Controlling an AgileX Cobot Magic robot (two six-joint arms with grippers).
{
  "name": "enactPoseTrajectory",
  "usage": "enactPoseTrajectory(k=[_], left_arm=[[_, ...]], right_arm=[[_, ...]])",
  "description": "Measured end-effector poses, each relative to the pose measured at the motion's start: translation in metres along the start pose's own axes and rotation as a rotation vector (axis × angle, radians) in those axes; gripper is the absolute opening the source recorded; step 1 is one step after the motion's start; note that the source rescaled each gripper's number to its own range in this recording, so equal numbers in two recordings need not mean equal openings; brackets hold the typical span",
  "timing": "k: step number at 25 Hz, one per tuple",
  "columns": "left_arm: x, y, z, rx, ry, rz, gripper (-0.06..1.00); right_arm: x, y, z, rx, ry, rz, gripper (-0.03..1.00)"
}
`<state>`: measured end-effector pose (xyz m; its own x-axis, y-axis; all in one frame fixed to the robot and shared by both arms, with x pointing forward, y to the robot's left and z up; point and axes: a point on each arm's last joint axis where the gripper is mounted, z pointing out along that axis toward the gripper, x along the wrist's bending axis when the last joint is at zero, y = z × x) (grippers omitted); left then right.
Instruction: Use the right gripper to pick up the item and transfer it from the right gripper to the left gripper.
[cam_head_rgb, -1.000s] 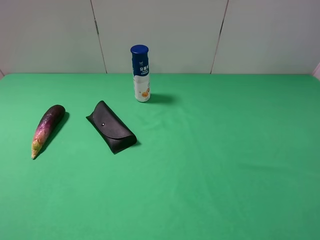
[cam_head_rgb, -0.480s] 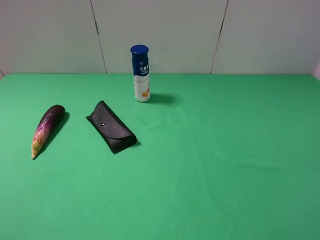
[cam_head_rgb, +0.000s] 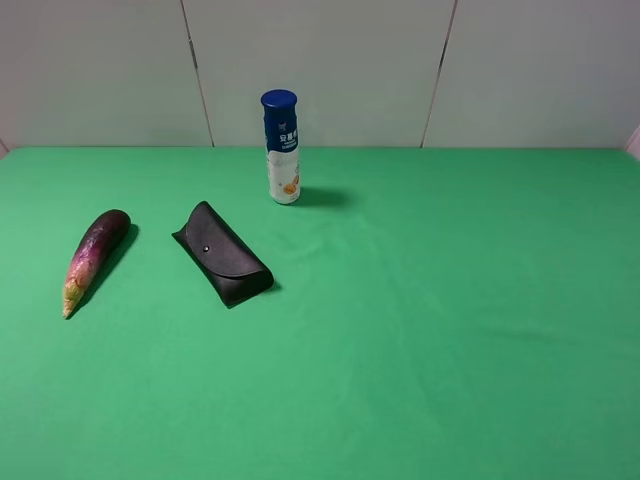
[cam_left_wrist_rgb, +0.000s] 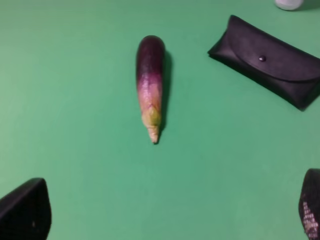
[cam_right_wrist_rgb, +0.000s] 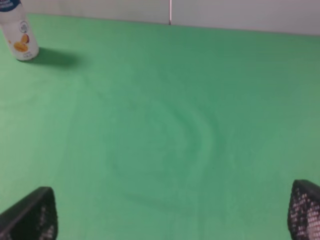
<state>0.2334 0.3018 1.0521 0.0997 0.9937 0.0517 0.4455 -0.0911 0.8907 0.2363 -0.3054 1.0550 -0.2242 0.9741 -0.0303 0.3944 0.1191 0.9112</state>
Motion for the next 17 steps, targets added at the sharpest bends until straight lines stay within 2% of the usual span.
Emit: enactPoseTrajectory(k=[5,17], left_arm=[[-0.0003,0.0000,-0.0001,0.003,0.046,-0.024,0.98],[-0.0003,0.0000,-0.0001,0.003,0.049,-0.025,0.98]], right_arm=[[0.0000,0.0000,0.0000,0.000,0.000,0.000,1.00],[0.0000,0.0000,0.0000,0.000,0.000,0.000,1.00]])
